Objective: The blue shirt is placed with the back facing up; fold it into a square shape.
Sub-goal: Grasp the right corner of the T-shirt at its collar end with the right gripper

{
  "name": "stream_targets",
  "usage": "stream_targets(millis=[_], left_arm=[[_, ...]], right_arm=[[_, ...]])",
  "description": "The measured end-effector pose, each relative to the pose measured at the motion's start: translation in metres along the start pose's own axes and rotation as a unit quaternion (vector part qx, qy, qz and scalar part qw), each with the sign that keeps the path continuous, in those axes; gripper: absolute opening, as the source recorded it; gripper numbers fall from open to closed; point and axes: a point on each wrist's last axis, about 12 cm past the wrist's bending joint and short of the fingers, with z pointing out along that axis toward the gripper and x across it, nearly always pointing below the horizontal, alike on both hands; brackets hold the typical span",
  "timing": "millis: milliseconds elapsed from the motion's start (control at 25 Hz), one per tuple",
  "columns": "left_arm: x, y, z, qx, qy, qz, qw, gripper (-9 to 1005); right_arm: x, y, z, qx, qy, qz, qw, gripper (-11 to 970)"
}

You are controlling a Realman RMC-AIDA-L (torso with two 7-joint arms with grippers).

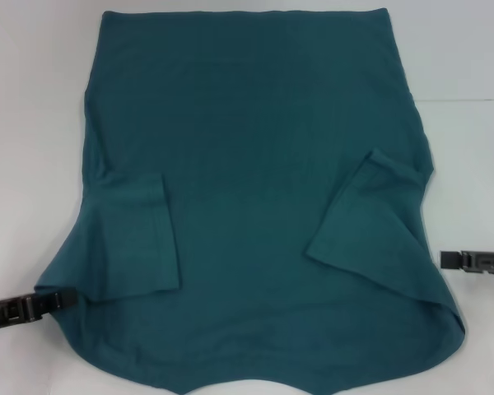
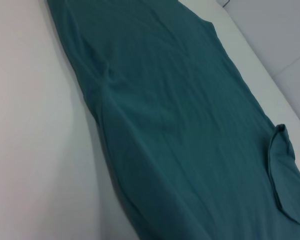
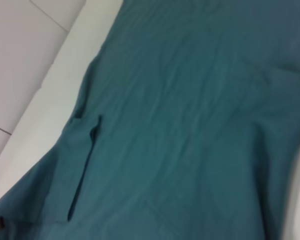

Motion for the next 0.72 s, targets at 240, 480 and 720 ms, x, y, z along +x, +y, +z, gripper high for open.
stream_targets(millis=[240, 480, 720], left_arm=[[0.001, -0.001, 0.003, 0.005, 0.001, -0.001, 1.0, 14], [-0.001, -0.003, 0.007, 0.009, 0.009, 0.006, 1.0, 14], [-0.002, -0.003, 0.007, 0.009, 0.01, 0.008, 1.0, 14]], right_arm=[[0.017, -0.007, -0.005, 0.009, 0.017, 0.016, 1.0, 919], [0.021, -0.003, 0.006, 0.002, 0.036, 0.014, 0.999, 916], [0.023, 0.001, 0.017, -0.005, 0.046, 0.01, 0.999, 912]])
